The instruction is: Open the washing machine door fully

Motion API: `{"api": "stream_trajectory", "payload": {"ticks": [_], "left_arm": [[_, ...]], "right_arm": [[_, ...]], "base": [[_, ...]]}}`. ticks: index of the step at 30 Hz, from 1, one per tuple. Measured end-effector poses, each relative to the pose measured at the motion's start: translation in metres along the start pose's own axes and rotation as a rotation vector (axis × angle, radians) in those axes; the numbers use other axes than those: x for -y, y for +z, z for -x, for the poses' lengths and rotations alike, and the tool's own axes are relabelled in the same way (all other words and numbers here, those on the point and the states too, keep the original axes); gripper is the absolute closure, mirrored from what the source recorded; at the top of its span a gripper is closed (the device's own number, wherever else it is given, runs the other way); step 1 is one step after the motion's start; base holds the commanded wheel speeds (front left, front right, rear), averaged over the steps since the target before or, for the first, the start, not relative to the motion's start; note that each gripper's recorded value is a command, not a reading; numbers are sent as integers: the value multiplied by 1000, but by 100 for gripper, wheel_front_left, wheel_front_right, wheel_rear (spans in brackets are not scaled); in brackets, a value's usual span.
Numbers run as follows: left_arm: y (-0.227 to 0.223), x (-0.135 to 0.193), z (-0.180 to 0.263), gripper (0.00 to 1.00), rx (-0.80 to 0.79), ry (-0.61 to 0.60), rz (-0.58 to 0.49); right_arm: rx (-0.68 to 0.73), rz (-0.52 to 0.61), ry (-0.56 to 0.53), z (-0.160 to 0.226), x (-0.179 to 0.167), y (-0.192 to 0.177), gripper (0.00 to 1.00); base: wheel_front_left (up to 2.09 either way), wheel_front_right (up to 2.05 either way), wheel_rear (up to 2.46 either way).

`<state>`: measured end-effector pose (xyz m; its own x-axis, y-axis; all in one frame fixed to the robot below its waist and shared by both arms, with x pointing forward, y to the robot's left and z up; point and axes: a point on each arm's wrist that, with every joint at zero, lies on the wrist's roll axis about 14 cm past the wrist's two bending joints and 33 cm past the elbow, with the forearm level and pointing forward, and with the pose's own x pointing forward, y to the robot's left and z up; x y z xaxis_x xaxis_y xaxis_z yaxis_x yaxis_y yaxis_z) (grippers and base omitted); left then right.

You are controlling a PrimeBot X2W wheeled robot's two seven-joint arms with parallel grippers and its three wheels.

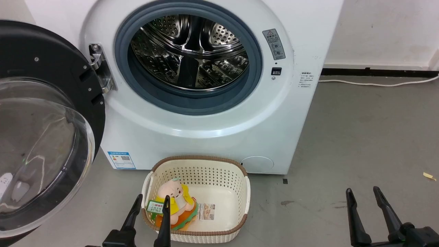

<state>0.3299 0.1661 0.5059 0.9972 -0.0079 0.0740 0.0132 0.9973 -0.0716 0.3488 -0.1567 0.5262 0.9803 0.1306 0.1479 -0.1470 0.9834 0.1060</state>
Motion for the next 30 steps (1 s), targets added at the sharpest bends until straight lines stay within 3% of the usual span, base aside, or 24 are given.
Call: {"api": "stream_trajectory", "payload": {"ticks": [12,13,30], "left_arm": [[1,4,0,0,4,-20,7],[1,4,0,100,4,-20,8],[-1,3,-3,100,-16,-18,2]], "right_arm": [[2,-1,-1,1,0,1,0],[2,-1,-1,1,0,1,100],[-25,10,-3,2,1,-3,100]], "base": [[0,0,0],[0,0,0],[0,0,0]]}}
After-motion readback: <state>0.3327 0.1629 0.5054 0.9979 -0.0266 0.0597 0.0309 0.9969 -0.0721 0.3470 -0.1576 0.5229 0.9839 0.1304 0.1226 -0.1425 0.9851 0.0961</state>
